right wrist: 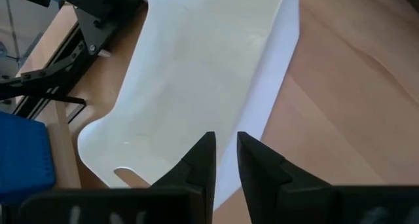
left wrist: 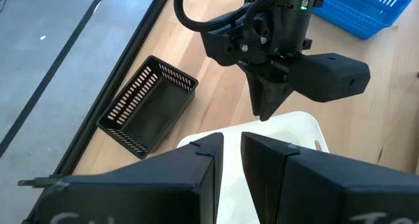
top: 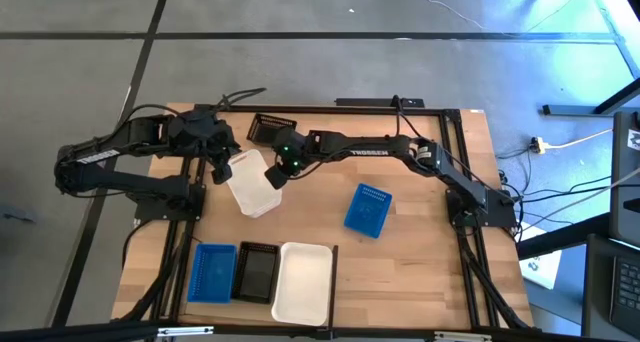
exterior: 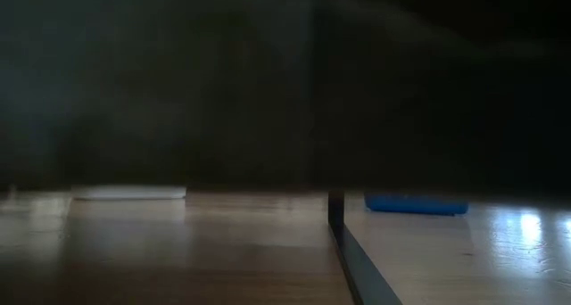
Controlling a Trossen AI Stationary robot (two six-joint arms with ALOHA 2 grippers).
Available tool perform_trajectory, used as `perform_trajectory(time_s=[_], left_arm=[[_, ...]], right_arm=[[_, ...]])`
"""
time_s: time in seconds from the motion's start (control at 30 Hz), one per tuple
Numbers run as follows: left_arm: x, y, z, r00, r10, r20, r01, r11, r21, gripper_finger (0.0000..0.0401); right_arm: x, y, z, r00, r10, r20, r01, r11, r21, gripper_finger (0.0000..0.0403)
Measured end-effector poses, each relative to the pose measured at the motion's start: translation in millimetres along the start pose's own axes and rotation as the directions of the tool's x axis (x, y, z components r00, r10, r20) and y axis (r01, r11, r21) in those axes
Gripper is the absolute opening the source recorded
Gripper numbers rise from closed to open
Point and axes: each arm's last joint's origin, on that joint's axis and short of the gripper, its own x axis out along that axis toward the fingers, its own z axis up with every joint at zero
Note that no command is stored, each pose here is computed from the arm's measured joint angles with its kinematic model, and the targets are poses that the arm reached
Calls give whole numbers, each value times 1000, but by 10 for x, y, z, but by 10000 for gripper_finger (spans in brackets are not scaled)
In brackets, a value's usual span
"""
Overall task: Stack baskets on shelf by color
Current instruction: Stack the white bin on top of the white bins on the shelf
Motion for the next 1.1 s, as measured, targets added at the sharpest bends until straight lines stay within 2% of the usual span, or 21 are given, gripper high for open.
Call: perform_trajectory(time_s=[0.37,0.63,0.87,1.1], left_arm=[[1,0,-1,1000,0,0,0,1000,0,47],[1,0,0,1000,0,0,0,1000,0,47],[1,0,-1,1000,0,0,0,1000,0,47],[1,0,0,1000,0,0,0,1000,4,47]], right_arm=[[181,-74,-69,997,53,-63,-52,998,29,62],[235,-83,-61,997,63,-38,-66,995,-72,62],[294,-154,-105,999,-11,-32,9,997,-74,62],[294,-151,-103,999,-10,-31,7,996,-85,58]])
